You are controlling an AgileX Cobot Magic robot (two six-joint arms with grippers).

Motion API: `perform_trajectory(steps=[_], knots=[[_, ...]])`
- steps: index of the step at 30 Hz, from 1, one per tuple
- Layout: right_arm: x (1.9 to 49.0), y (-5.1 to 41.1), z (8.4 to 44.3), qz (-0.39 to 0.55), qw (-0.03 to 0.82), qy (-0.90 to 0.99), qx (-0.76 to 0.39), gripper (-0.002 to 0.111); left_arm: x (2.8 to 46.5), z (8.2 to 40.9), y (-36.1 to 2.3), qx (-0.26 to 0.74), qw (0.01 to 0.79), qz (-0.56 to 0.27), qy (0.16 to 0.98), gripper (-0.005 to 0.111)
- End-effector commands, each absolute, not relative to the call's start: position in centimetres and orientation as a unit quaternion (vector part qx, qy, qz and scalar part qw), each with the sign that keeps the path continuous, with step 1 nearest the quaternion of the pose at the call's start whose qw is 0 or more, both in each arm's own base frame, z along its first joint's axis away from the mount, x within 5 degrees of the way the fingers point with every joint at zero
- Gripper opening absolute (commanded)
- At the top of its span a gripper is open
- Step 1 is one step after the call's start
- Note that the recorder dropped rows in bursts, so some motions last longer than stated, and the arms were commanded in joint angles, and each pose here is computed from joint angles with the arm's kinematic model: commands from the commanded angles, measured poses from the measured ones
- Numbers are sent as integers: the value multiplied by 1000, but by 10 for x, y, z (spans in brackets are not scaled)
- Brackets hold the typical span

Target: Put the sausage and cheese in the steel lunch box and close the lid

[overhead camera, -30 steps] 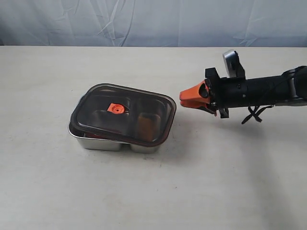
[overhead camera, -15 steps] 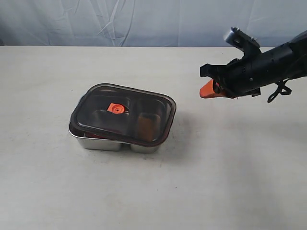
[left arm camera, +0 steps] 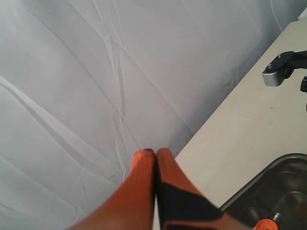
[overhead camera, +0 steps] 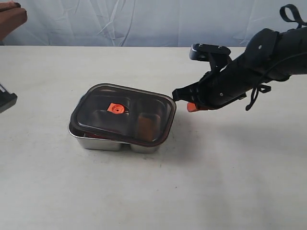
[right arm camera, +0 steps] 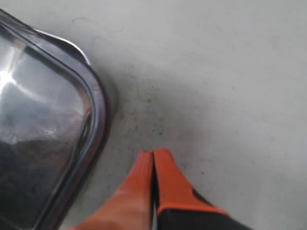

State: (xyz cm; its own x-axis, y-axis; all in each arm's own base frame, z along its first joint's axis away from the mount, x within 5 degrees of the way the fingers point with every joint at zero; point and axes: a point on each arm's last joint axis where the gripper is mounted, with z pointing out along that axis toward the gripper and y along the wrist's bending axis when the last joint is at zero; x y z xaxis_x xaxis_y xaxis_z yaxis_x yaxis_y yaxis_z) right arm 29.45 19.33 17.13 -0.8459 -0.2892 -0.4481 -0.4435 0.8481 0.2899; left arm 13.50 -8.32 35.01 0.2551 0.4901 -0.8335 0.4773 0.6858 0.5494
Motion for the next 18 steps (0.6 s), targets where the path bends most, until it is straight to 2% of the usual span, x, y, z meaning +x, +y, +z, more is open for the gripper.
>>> perform_trajectory(steps=[1, 8, 18], knots=[[295, 202, 173, 190, 227, 934, -201, -1, 136, 348, -83, 388, 685, 1, 617, 0], [296, 206, 158, 186, 216, 939, -194, -1, 136, 348, -83, 388, 685, 1, 617, 0], [295, 209, 158, 190, 218, 938, -191, -1, 136, 347, -84, 391, 683, -1, 617, 0]])
